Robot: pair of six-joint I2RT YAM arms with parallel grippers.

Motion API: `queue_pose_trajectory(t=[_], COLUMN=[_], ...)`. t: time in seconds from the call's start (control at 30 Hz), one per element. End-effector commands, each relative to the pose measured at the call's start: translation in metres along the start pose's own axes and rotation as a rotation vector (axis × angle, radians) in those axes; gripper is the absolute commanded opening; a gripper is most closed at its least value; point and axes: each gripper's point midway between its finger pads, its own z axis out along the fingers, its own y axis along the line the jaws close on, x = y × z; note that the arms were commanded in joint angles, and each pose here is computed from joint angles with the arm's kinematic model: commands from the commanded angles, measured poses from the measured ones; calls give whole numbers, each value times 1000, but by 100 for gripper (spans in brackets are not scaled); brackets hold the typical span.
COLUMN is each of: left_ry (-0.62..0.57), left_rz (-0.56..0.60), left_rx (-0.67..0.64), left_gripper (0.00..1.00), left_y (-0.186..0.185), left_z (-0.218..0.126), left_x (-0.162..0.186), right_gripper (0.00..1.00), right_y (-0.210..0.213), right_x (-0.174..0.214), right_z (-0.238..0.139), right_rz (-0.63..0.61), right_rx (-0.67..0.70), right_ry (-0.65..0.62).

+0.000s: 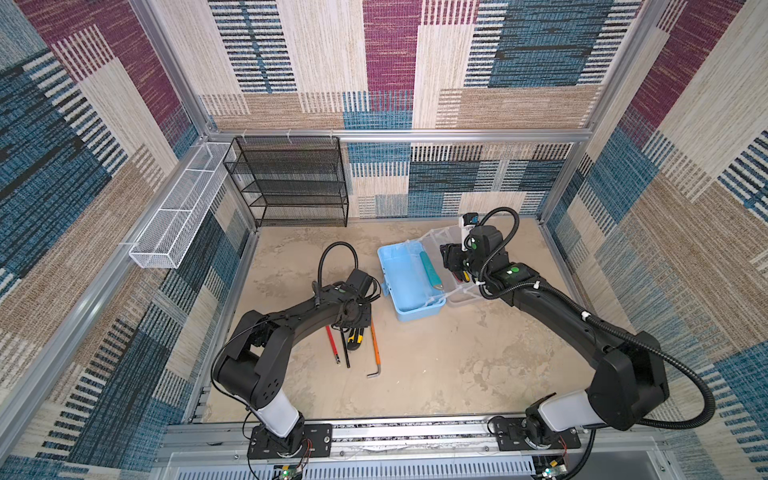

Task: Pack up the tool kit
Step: 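Carry the yellow utility knife into the box with left gripper while right withdraws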

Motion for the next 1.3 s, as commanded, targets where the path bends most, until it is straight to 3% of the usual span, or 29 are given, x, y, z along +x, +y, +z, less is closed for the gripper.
queue_pose_trajectory(t=[0.0, 0.3, 0.47, 0.8, 1.27], left_ry=[-53, -224, -254, -219, -199], left_rz=[-48, -135, -181, -298, -431], left_rx=[71, 377, 506, 673, 687], left_gripper=[10, 4, 4, 3, 3], left_y=[-14, -87, -130, -200, -222], left_z=[-21, -85, -98, -81, -37], left_x=[-17, -90, -116, -139, -165], right_gripper=[65, 69, 70, 70, 70], right_y=[-2, -30, -44, -63, -72], right_x=[-12, -5, 2, 22, 31], right_z=[-8, -18, -22, -30, -39], right_rz=[6, 41, 56, 95, 97], right_rx=[-37, -28, -11, 7, 26], right_ry=[-68, -92, -96, -82, -83])
